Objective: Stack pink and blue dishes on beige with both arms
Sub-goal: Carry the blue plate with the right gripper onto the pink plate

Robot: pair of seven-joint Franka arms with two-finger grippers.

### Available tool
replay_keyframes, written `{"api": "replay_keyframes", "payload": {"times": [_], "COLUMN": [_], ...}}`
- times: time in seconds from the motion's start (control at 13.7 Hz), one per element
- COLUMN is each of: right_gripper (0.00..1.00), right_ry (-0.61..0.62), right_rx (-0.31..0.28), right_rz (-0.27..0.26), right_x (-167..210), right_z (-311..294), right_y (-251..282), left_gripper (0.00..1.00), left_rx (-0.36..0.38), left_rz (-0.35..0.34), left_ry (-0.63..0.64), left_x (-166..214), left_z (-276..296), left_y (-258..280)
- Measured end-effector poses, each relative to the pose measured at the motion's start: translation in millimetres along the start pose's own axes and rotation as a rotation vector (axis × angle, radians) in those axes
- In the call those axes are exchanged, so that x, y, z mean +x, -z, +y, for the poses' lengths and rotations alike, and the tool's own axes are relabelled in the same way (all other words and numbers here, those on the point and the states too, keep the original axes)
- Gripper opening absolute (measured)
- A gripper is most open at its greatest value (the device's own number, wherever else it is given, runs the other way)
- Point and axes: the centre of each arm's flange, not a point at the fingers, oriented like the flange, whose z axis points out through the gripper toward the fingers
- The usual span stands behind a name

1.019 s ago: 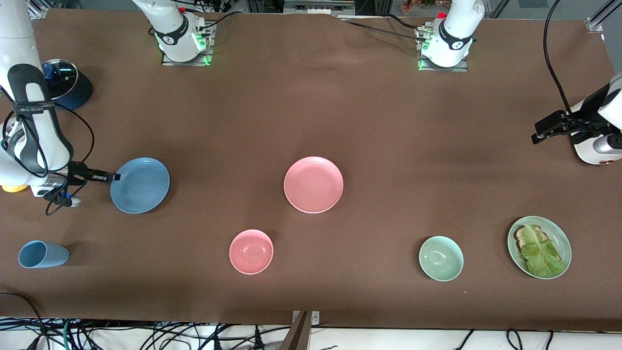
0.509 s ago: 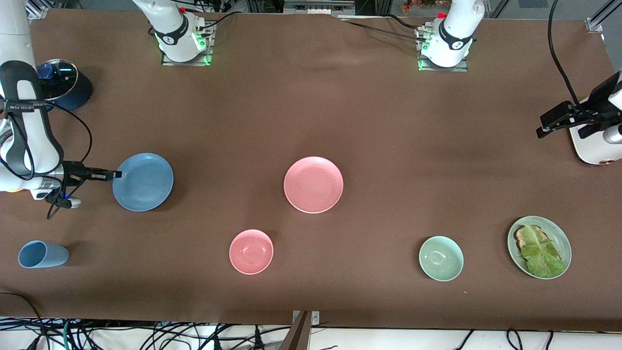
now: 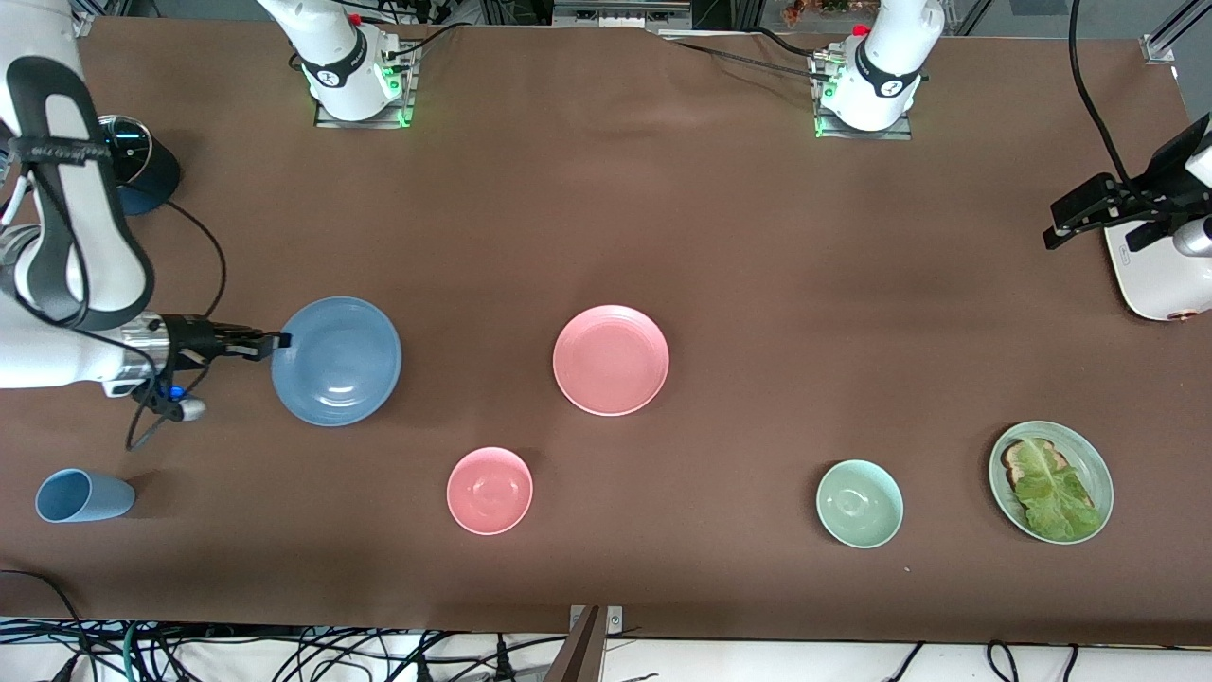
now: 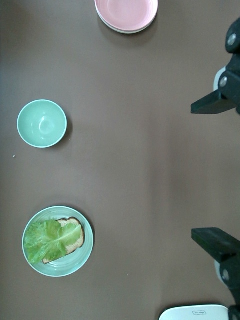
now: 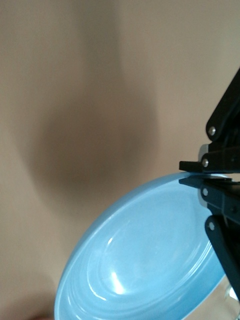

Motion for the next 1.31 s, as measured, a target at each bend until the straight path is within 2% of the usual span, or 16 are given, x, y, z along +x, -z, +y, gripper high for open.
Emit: {"api": "replay_keyframes", "payload": {"times": [0.22, 0.36, 0.51, 0.66, 0.87, 1.02, 1.31], "right_gripper": [0.04, 0.04, 0.04, 0.04, 0.04, 0.04, 0.04], "right_ry": [-0.049, -0.099, -0.098, -0.046, 0.059, 0.115, 0.228], "right_rx": [0.004, 0.002, -0.006, -0.031, -0.119, -0.175, -0.216], "right_rz": [0.005, 0.035, 0.082, 0.127, 0.183, 0.197, 0.234], "right_x": [-22.1, -34.7, -52.6, -72.5, -98.3, -109.4, -111.5], "right_z": [-67.0, -114.1, -169.7, -218.2, -265.8, -280.5, -293.3], "right_y": [-11.6, -29.1, -57.6, -94.1, -151.5, -181.0, -211.1], "left_gripper": [1.00, 1.00, 1.00, 1.00, 1.00, 1.00, 1.00], "left_rx": [0.000, -0.001, -0.001, -0.001, -0.001, -0.001, -0.001], "left_rz": [0.004, 0.002, 0.001, 0.004, 0.004, 0.004, 0.003], "left_ry": [-0.024, -0.028, -0.028, -0.027, -0.016, -0.017, -0.019], "left_x": [-2.9, -3.2, -3.6, -4.6, -6.7, -6.9, -6.9], "left_z": [13.5, 15.7, 16.1, 15.1, 9.5, 9.5, 10.7], "left_y": [3.8, 3.8, 3.9, 5.9, 8.7, 8.7, 8.5]}}
